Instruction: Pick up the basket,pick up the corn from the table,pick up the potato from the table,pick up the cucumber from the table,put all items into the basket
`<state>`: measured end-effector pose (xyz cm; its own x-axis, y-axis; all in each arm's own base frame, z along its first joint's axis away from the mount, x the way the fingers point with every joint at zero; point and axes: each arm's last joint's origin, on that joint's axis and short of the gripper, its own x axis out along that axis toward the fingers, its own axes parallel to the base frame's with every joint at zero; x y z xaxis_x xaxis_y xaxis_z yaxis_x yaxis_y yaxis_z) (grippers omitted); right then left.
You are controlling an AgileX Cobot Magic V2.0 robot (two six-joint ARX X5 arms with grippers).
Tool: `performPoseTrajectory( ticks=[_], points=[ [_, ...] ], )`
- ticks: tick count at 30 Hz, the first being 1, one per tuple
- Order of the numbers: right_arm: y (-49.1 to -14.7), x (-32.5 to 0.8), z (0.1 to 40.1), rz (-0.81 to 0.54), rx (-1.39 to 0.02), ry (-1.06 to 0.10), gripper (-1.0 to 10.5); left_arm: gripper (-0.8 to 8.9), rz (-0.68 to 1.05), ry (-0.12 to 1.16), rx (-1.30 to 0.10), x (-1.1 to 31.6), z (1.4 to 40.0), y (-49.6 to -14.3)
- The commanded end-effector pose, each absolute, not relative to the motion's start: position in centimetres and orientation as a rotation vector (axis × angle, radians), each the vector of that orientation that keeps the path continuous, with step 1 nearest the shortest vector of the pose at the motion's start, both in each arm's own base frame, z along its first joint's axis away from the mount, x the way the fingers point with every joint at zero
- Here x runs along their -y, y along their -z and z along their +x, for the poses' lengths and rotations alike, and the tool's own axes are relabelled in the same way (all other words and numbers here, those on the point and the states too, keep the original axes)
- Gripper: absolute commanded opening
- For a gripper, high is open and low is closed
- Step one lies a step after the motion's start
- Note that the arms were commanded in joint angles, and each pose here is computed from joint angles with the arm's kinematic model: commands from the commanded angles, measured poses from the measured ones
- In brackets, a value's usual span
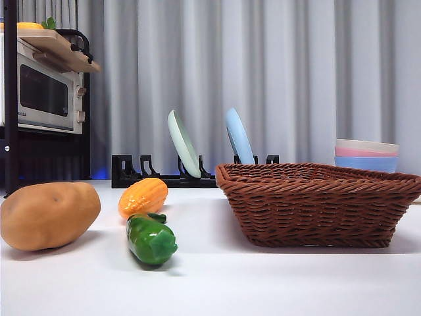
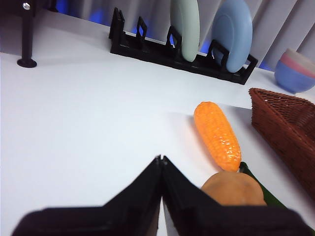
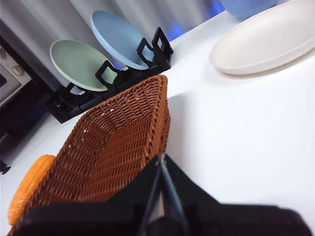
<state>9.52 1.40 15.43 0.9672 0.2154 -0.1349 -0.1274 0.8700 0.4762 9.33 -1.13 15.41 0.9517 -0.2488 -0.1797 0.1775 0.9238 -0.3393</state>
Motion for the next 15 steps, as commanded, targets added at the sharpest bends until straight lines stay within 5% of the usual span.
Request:
performPoseTrajectory(
  ticks=[1,15],
  points=[
    [-16.2,-1.4,9.5,0.502,-0.167,-0.181,-0.1,-0.07,-0.347,0.218,-0.212,1.1,9.3,-15.6],
    [-23.9,-1.6,11.1,0.434,-0.207,-0.194,-0.1,-0.07,-0.287,0.218,-0.208,1.1,9.5,-22.4]
  ],
)
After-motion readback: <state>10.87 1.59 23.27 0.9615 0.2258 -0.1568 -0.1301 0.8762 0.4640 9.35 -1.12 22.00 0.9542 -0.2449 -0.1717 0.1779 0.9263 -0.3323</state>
